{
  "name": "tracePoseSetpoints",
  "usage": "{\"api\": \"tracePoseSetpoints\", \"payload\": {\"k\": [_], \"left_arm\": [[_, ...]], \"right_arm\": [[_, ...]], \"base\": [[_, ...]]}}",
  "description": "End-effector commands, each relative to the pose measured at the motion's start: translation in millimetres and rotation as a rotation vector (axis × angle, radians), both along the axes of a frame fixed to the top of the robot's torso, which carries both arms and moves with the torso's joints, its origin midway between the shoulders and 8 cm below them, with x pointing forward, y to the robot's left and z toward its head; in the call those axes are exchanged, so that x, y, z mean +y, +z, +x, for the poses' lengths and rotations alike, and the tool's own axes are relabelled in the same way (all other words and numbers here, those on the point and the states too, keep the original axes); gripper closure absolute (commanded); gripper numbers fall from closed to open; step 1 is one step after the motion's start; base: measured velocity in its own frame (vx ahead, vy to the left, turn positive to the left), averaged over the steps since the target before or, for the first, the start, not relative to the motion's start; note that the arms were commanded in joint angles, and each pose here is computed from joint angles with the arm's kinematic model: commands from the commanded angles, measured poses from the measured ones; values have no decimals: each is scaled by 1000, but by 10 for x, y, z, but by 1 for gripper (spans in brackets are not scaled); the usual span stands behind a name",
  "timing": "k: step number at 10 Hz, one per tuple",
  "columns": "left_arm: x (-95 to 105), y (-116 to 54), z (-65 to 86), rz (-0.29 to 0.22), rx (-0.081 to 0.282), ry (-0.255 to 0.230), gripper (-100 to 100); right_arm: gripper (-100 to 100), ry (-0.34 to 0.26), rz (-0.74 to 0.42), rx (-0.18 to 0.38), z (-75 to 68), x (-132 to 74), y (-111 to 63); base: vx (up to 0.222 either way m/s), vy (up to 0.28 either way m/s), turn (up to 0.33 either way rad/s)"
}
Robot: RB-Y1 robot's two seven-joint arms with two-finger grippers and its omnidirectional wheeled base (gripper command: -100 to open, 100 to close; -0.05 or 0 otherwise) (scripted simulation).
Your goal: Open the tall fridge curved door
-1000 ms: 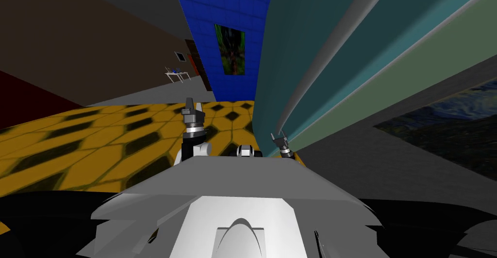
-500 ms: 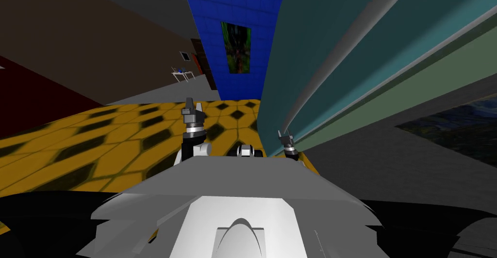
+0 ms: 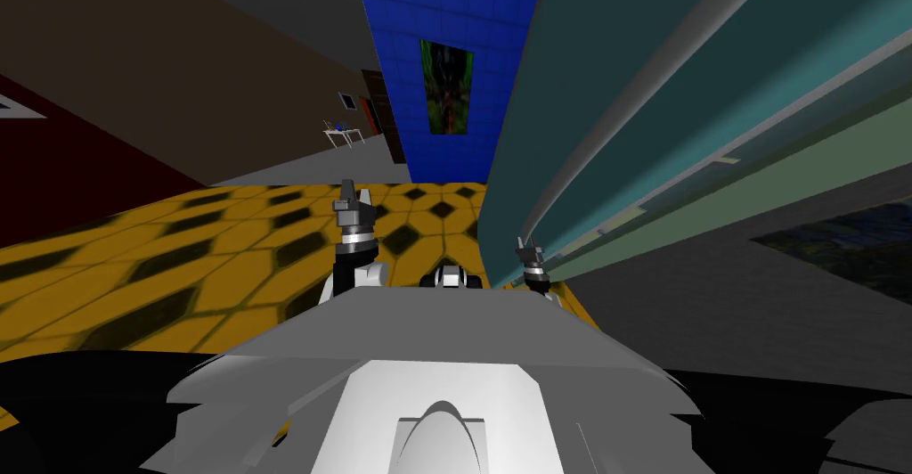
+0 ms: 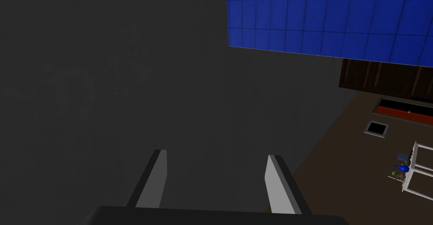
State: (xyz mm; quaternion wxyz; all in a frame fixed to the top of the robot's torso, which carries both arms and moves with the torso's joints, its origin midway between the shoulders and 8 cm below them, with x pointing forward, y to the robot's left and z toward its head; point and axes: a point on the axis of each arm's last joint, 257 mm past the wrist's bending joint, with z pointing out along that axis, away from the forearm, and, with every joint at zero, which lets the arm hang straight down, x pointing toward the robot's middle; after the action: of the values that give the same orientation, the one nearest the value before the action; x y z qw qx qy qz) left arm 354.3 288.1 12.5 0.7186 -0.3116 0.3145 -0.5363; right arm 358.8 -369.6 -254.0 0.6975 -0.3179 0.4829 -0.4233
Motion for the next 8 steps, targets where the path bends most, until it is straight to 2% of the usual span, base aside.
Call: {"api": "tracePoseSetpoints", "payload": {"k": [1, 2, 4, 5, 7, 8], "left_arm": [[-1, 0, 1, 0, 0, 0, 0], [0, 0, 0, 0, 0, 0, 0], [-1, 0, 0, 0, 0, 0, 0], [0, 0, 0, 0, 0, 0, 0], [-1, 0, 0, 0, 0, 0, 0], [0, 0, 0, 0, 0, 0, 0]], "right_arm": [[100, -83, -25, -1, 117, -209, 41], [100, -157, -44, -11, 141, -412, 91], [100, -165, -50, -3, 146, -426, 73], [100, -241, -72, -7, 155, -627, 112], [100, -246, -72, -1, 159, -639, 97], [100, -322, -89, 0, 155, -836, 124]], "base": [[-4, 204, 56], [17, 240, 95], [11, 182, 20], [-4, 194, 136], [-9, 147, 59], [-35, 192, 78]]}}
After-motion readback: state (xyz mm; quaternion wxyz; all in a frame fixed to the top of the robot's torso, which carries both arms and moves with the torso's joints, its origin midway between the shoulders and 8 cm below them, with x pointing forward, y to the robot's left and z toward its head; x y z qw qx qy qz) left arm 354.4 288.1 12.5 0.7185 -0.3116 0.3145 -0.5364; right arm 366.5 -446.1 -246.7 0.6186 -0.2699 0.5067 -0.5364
